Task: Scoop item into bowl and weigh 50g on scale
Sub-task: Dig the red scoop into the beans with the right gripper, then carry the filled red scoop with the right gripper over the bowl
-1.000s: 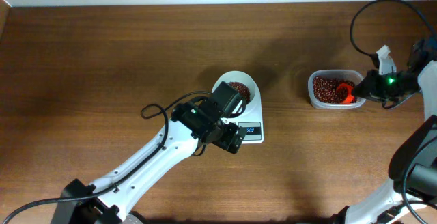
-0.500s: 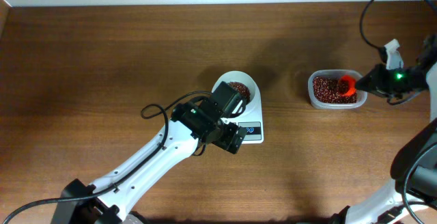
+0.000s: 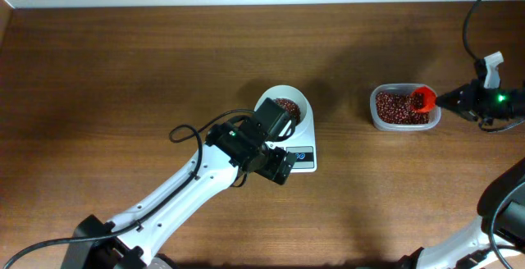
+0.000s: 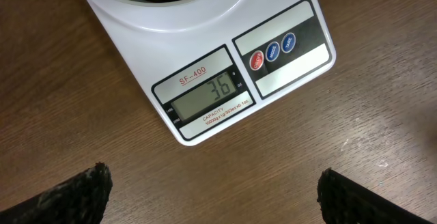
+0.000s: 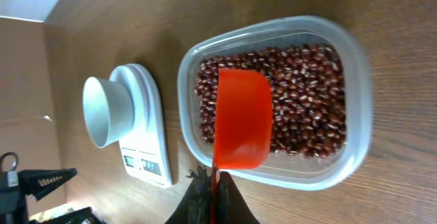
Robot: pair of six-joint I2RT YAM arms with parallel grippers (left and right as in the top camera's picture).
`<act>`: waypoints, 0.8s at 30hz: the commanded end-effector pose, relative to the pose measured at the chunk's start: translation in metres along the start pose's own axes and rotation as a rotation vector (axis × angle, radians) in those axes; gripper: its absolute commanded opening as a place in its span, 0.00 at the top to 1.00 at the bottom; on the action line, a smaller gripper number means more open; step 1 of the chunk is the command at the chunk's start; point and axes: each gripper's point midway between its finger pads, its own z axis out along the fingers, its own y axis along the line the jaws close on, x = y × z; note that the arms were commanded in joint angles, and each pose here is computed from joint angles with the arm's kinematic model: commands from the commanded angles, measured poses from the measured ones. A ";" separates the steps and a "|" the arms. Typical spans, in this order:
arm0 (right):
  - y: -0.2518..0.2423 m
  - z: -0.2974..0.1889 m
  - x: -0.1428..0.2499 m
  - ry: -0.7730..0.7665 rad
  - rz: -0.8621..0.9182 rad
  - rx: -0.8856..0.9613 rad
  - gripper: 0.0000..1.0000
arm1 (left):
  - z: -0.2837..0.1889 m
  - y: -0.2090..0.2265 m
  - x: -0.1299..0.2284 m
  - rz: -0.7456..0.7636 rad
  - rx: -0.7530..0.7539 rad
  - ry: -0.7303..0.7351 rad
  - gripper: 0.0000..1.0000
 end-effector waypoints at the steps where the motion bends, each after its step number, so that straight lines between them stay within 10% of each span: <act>1: 0.018 -0.006 -0.007 -0.035 -0.044 -0.064 0.96 | -0.002 0.000 -0.007 -0.011 -0.007 -0.015 0.01; 24: 0.218 0.130 0.056 0.268 -0.424 -0.383 0.96 | -0.002 0.000 -0.007 -0.011 -0.007 -0.015 0.01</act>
